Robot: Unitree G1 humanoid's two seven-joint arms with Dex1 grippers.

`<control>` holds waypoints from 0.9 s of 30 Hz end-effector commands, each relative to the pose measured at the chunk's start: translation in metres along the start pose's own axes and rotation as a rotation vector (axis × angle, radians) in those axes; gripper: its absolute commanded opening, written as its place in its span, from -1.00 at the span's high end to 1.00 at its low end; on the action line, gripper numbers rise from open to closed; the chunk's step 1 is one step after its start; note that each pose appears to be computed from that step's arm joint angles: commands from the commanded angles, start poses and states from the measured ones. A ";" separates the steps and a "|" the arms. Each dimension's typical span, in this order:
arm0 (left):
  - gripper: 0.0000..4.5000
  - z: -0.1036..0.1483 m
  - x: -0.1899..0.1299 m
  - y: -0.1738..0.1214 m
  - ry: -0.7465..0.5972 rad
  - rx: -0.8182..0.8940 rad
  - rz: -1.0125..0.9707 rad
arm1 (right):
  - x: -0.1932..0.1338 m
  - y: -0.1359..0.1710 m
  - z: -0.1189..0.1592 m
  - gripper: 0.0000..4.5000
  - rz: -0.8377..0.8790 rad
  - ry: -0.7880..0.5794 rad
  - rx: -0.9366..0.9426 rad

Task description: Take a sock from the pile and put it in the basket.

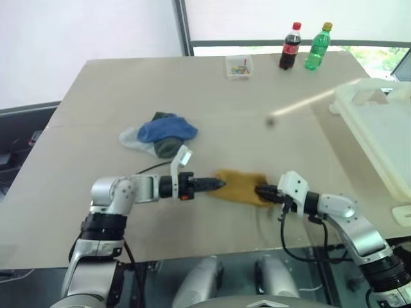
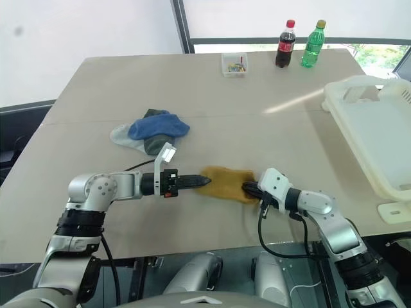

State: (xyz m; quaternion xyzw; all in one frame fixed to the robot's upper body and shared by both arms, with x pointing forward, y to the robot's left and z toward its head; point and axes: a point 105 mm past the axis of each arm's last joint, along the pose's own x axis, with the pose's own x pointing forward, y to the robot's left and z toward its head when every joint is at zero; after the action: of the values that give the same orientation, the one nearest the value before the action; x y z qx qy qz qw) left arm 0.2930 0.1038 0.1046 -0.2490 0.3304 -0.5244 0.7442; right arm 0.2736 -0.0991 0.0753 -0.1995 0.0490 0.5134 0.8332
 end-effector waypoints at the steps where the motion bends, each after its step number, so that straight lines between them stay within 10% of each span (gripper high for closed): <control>1: -0.22 0.007 0.009 -0.021 0.020 0.055 -0.107 | -0.002 -0.001 -0.004 0.94 -0.009 0.025 -0.005; 18: -0.22 0.005 0.073 -0.041 0.147 0.075 -0.320 | -0.014 -0.003 -0.001 0.94 -0.052 0.042 -0.011; 27: -0.22 0.032 0.042 -0.039 0.020 0.083 -0.282 | -0.016 -0.001 0.000 0.94 -0.064 0.052 -0.005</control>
State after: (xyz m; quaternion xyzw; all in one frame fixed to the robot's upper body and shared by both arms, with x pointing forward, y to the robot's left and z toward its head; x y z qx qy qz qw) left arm 0.3007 0.0455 0.1261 -0.2588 0.3137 -0.6306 0.6611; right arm 0.2668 -0.1094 0.0774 -0.2099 0.0623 0.4883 0.8447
